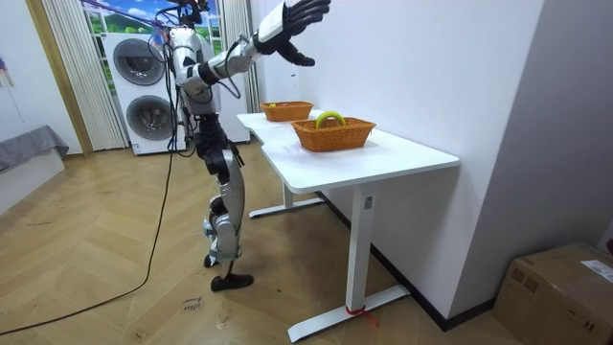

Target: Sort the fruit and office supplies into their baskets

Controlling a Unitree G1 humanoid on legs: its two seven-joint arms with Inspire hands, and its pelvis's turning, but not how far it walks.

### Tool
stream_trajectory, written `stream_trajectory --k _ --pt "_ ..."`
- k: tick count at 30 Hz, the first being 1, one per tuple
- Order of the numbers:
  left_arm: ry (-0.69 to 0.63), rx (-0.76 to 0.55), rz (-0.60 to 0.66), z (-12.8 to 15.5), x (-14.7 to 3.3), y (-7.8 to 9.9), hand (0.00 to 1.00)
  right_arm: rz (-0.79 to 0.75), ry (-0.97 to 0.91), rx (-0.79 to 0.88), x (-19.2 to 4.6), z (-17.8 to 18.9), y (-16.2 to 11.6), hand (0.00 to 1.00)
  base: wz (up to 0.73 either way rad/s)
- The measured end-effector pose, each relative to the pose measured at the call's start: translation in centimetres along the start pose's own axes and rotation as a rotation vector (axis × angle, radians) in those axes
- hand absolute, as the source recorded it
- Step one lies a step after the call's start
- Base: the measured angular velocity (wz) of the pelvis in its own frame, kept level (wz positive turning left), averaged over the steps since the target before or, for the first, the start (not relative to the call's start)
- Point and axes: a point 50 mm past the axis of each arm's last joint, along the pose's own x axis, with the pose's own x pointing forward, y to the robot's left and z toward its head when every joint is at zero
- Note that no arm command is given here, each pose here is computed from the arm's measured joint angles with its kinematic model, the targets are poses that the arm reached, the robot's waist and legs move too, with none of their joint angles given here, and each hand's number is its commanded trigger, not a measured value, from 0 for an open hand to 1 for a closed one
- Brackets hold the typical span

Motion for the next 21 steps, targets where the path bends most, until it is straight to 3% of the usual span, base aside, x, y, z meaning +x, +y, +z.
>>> stream_trajectory --k 7,15,21 --pt "0.001 -0.012 0.028 -0.1 -0.1 0.1 0.0 -0.119 0.262 0.073 -2.4 -5.9 -1.0 0.0 -0.03" --pt "-0.004 -0.019 0.049 0.0 -0.1 0.3 0.0 -0.294 0.533 0.266 -6.1 -11.1 -1.9 0.0 0.0" --pt "-0.005 -0.024 0.055 0.0 -0.1 0.0 0.0 -0.448 0.917 0.431 -11.6 -17.3 -1.5 0.0 0.0"
